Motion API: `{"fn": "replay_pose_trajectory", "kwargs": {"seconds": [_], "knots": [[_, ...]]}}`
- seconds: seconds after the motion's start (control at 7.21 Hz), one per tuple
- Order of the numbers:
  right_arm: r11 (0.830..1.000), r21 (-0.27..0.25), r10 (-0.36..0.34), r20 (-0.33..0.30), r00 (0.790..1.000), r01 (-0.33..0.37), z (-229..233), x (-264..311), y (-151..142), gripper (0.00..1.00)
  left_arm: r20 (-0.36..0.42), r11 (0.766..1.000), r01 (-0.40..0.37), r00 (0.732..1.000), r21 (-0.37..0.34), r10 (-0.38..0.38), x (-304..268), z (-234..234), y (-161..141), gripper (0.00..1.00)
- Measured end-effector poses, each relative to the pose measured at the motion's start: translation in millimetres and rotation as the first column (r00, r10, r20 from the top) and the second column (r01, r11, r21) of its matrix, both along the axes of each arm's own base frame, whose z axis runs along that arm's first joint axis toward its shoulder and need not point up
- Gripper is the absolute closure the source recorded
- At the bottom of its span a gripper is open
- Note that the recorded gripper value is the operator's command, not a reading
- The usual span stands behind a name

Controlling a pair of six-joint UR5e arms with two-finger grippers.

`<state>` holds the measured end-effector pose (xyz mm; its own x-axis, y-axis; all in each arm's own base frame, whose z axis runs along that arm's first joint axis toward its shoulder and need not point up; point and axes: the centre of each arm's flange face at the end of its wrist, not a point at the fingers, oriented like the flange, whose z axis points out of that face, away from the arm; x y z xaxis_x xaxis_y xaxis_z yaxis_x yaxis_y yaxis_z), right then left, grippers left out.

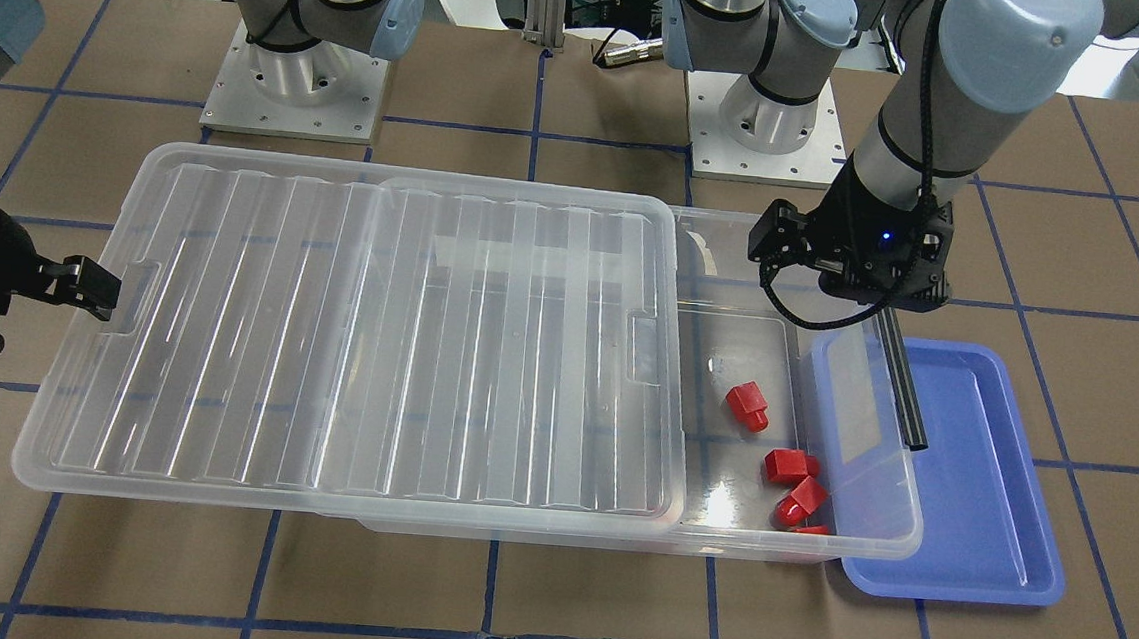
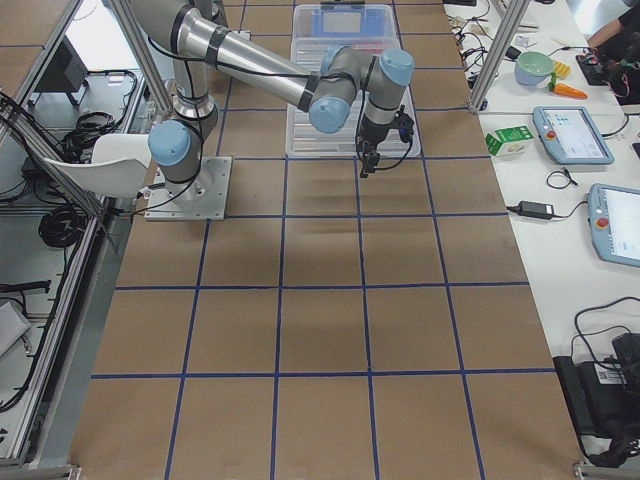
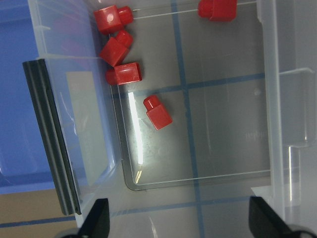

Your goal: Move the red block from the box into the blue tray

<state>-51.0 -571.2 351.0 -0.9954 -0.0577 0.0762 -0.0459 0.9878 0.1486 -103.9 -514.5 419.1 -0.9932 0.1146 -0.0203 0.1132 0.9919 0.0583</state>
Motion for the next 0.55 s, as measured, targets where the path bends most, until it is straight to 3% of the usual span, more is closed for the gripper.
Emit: {"fn": "replay_pose_trajectory", "kwargs": {"seconds": [0.28, 0.55], "knots": [[1.0, -0.027, -0.005, 0.002, 1.0, 0.005, 14, 3, 2, 0.0, 0.002, 0.997, -0.07, 0.998, -0.019, 0.07, 2, -40, 2, 0.0], [0.997, -0.07, -0.007, 0.005, 1.0, 0.007, 37, 11, 9, 0.0, -0.044, 0.993, -0.117, 0.992, -0.01, 0.117, -2, -66, 4, 0.0]]}}
